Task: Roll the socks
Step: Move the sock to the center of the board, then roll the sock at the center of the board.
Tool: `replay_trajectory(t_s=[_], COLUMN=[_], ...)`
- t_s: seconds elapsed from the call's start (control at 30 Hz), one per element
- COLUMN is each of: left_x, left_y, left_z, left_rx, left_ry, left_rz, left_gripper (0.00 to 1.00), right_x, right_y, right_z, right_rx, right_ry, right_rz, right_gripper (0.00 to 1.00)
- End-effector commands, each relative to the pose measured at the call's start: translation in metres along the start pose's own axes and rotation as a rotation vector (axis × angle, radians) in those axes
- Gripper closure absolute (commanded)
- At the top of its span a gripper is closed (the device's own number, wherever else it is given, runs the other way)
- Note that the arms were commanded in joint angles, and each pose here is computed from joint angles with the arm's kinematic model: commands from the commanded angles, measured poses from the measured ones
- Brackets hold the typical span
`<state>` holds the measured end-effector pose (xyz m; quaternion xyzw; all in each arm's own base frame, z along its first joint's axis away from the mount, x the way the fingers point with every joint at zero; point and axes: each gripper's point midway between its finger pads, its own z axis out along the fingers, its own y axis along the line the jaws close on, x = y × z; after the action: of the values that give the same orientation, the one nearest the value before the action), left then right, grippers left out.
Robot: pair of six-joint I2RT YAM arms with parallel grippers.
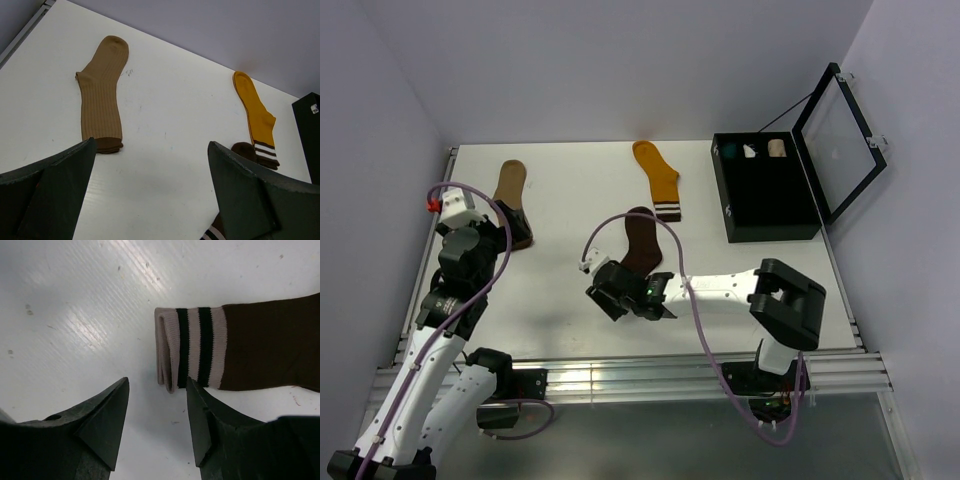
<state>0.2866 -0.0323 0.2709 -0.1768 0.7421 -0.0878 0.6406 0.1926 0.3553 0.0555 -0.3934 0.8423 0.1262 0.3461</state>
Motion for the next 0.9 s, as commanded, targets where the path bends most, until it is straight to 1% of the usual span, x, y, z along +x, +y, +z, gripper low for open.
replay_trajectory(t_s=[0.0,0.27,0.63,0.8,0.87], left_x=[-0.007,-0.003,0.000,0.000,0.000], left_y=[-0.002,-0.006,-0.006,-0.007,-0.007], left_z=[0.002,0.004,0.006,0.006,0.005], left_rx=[0.000,0.007,0.004,0.009,0.011], left_ry=[-0.029,-0.011,-0.001,-0.001,-0.001], left_rz=[-0.010,0.000,0.005,0.003,0.003], left_gripper=[0.00,0.01,0.01,0.01,0.01], right_x=[-0.008,0.009,0.017,0.024,0.026], right_y=[0.003,0.006,0.012,0.003,-0.001], right_z=[0.006,0.021,0.035,0.042,0.044], right_rx=[0.039,0.064,0.090,0.154,0.177], right_ry=[-0.021,0.027,0.053,0.073,0.075], right_rz=[-0.053,-0.090,-0.143,-0.156,-0.149], right_gripper=[0.43,0.44,0.48,0.54,0.55])
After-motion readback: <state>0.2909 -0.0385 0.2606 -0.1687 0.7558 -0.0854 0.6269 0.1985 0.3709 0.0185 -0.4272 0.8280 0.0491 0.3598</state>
